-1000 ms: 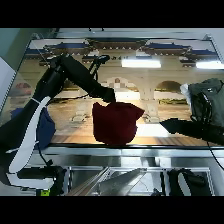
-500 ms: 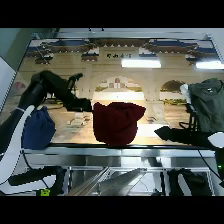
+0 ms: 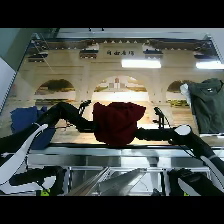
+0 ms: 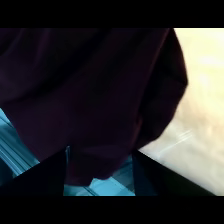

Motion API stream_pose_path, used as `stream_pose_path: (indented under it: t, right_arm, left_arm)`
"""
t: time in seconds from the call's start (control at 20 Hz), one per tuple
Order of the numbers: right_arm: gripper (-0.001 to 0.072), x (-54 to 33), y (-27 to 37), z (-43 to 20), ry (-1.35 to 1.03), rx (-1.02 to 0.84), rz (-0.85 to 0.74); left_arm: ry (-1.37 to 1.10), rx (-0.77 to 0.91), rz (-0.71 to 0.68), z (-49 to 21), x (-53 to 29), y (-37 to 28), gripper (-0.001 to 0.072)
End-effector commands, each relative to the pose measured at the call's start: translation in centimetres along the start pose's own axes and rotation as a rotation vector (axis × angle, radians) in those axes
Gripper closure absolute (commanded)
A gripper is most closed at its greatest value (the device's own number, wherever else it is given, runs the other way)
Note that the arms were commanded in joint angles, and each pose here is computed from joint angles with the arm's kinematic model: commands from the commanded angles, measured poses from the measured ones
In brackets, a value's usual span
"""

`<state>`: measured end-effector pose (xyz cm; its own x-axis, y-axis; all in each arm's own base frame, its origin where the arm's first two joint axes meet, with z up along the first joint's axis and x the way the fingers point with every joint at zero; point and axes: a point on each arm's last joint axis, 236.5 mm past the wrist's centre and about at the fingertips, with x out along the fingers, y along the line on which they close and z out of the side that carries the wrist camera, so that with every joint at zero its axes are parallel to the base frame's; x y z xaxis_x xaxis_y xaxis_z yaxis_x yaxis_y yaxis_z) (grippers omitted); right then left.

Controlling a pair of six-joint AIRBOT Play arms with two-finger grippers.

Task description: Fold the shirts.

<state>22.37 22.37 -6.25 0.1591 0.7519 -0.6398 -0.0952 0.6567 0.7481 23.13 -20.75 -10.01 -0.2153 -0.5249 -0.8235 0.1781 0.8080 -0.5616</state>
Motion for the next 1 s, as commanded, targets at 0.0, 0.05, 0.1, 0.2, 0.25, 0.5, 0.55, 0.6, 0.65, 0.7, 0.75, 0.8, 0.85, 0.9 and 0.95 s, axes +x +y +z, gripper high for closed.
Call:
stream_pose_path:
  t: [0.0, 0.05, 0.1, 0.2, 0.25, 0.5, 0.55, 0.6, 0.65, 0.7, 0.75, 0.8, 0.85, 0.9, 0.95]
  right_arm:
    - [0.0250, 3.8, 1.3, 0.0, 0.091, -0.015, 0.094]
    - [0.0261, 4.0, 2.3, -0.3, 0.126, -0.026, 0.141]
    - [0.0441, 4.0, 3.2, -0.5, 0.155, -0.049, 0.180]
    - [0.0692, 3.3, 5.0, -0.3, 0.169, -0.093, 0.229]
    - [0.0692, 2.6, 6.1, -0.2, 0.171, -0.124, 0.259]
    - [0.0693, -8.1, 18.1, 2.9, 0.019, -0.504, 0.471]
    - [0.0693, -11.4, 21.0, 3.9, -0.077, -0.606, 0.476]
    - [0.0692, -15.5, 24.5, 4.4, -0.192, -0.734, 0.476]
    - [0.0692, -19.6, 27.7, 4.3, -0.305, -0.865, 0.463]
    - [0.0692, -23.7, 30.5, 4.0, -0.430, -0.998, 0.401]
    - [0.0693, -27.1, 32.4, 3.8, -0.544, -1.086, 0.309]
    - [0.0692, -30.3, 33.6, 3.7, -0.655, -1.150, 0.191]
    - [0.0692, -32.7, 34.4, 3.3, -0.737, -1.186, 0.099]
    - [0.0693, -34.3, 34.9, 2.7, -0.783, -1.198, 0.054]
    - [0.0692, -35.2, 35.3, 2.0, -0.810, -1.201, 0.032]
  left_arm:
    - [-0.001, 0.071, 0.016, 1.1, 1.6, -1.2, 0.0227]
    - [0.001, 0.085, 0.016, 1.5, 1.7, -1.6, 0.0363]
    - [0.006, 0.097, 0.013, 1.8, 1.7, -2.1, 0.0501]
    - [0.029, 0.118, -0.004, 1.9, 1.0, -3.0, 0.0686]
    - [0.028, 0.137, -0.013, 2.0, 0.3, -3.7, 0.0686]
    - [-0.217, 0.436, -0.055, 2.5, -11.1, -14.0, 0.0687]
    - [-0.331, 0.509, -0.062, 2.4, -15.0, -17.0, 0.0687]
    - [-0.468, 0.583, -0.072, 1.9, -19.7, -20.3, 0.0687]
    - [-0.609, 0.640, -0.084, 1.0, -24.5, -23.2, 0.0687]
    - [-0.762, 0.689, -0.104, -0.5, -29.8, -26.1, 0.0687]
    - [-0.906, 0.730, -0.129, -2.7, -34.6, -28.7, 0.0687]
    - [-1.017, 0.772, -0.147, -5.1, -38.3, -30.5, 0.0687]
    - [-1.101, 0.816, -0.165, -7.8, -41.2, -32.0, 0.0687]
    - [-1.155, 0.841, -0.174, -10.0, -42.9, -32.8, 0.0687]
    - [-1.191, 0.837, -0.177, -11.6, -44.1, -33.0, 0.0687]
